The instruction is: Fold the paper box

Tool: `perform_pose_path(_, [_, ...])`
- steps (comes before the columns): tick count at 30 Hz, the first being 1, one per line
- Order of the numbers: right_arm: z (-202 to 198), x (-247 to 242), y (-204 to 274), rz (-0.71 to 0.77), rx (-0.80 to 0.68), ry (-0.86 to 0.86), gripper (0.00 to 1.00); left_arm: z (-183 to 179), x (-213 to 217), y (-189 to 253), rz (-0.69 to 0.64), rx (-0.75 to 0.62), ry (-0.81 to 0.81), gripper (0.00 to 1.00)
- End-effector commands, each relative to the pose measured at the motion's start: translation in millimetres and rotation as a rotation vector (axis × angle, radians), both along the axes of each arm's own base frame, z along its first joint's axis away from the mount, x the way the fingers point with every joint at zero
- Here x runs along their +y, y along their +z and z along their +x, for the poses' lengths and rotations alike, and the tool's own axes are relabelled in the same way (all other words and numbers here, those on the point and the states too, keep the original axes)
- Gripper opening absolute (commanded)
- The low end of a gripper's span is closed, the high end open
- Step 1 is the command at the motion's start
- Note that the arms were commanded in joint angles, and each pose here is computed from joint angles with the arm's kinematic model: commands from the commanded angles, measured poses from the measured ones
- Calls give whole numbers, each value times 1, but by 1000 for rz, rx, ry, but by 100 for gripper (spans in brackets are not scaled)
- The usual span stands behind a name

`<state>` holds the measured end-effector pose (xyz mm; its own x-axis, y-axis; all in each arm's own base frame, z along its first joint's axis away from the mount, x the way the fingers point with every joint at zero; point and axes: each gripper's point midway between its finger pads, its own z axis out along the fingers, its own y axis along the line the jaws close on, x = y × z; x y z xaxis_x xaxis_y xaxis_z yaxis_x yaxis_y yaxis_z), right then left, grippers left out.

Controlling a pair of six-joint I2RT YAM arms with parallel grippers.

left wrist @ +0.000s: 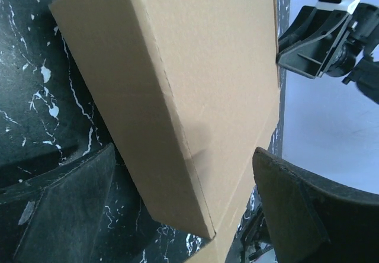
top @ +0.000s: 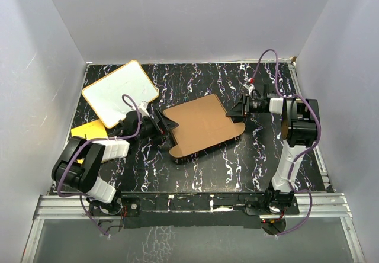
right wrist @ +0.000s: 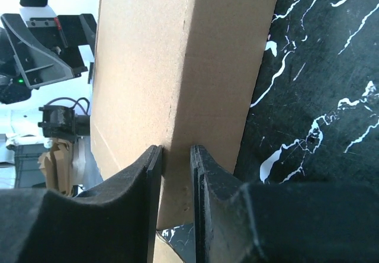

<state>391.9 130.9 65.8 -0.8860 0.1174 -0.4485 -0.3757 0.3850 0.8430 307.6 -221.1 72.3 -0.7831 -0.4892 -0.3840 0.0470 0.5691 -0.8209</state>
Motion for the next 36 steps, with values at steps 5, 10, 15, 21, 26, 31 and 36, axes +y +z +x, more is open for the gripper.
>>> perform_pose_path(5, [3,-18,-28,-6,57,-63,20,4,-3,4,-72,5,33,97])
perform_pose_path(10, [1,-18,-31,-2,68,-64,20,5,-8,8,-101,-9,37,97])
perform_pose_path(15, [1,-17,-32,0,71,-65,20,8,-18,14,-142,-22,51,97])
perform_pose_path(21, [0,-18,-34,0,77,-66,20,17,-25,16,-221,-11,114,86])
perform_pose_path(26, [0,-18,-34,2,76,-63,21,23,-29,24,-253,-21,153,71])
perform_pose_path(31, [5,-19,-21,-13,11,-33,38,24,-28,33,-274,-18,179,56])
perform_pose_path(36, [18,-26,12,-80,-119,-11,54,23,-25,39,-279,0,202,49])
